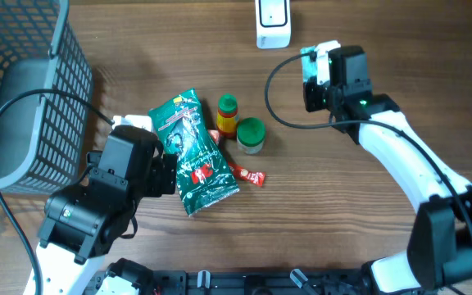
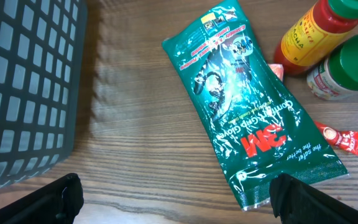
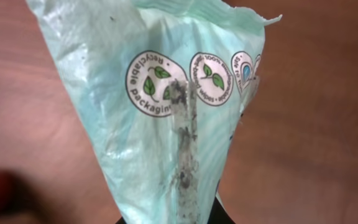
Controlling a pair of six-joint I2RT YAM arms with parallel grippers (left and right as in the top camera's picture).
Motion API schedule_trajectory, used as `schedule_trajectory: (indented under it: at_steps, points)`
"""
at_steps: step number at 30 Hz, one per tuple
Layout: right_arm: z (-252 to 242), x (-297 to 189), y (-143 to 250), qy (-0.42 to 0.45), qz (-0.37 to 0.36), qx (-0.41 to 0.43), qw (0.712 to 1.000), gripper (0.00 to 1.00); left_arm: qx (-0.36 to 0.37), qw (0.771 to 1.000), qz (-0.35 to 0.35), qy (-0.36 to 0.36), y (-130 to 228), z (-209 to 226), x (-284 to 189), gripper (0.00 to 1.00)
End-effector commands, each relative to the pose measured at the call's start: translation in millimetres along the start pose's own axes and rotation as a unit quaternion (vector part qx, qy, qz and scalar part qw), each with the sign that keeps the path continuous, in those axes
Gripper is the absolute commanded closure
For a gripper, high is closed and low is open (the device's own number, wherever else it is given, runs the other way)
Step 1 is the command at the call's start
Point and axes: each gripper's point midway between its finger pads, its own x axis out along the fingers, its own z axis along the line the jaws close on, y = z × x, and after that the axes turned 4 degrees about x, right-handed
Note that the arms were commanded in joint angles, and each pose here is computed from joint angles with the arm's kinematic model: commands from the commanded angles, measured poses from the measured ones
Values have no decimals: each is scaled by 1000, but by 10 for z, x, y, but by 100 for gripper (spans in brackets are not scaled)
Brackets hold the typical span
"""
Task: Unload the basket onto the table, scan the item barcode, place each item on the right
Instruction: 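Carry the wipes pack with the right gripper toward the white scanner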
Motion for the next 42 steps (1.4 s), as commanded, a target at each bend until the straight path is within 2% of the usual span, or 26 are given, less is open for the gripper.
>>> schedule_trajectory:
  at_steps: [1, 9, 13, 20, 29, 36, 38, 42]
  points:
    - [-293, 167, -427, 96, -54, -93, 990, 95, 7, 1000, -1, -4, -9, 9, 6, 0]
    - [-251, 701, -1049, 112, -81, -203, 969, 96, 7, 1000, -1, -4, -9, 9, 6, 0]
    - [-115, 944, -1339, 126, -95, -285, 945, 96, 7, 1000, -1, -4, -9, 9, 6, 0]
    - [81, 1366, -1332, 192, -100, -429, 877, 96, 7, 1000, -1, -4, -9, 9, 6, 0]
    - [15, 1390, -1421, 235, -100, -499, 828, 96, 7, 1000, -1, -4, -9, 9, 6, 0]
    - [-9, 1442, -1376, 235, -87, -530, 810, 96, 7, 1000, -1, -4, -9, 9, 6, 0]
    - [3, 1465, -1345, 228, -85, -531, 812, 96, 7, 1000, -1, -4, -9, 9, 6, 0]
    - [-167, 1462, -1328, 237, -79, -494, 833, 96, 7, 1000, -1, -4, -9, 9, 6, 0]
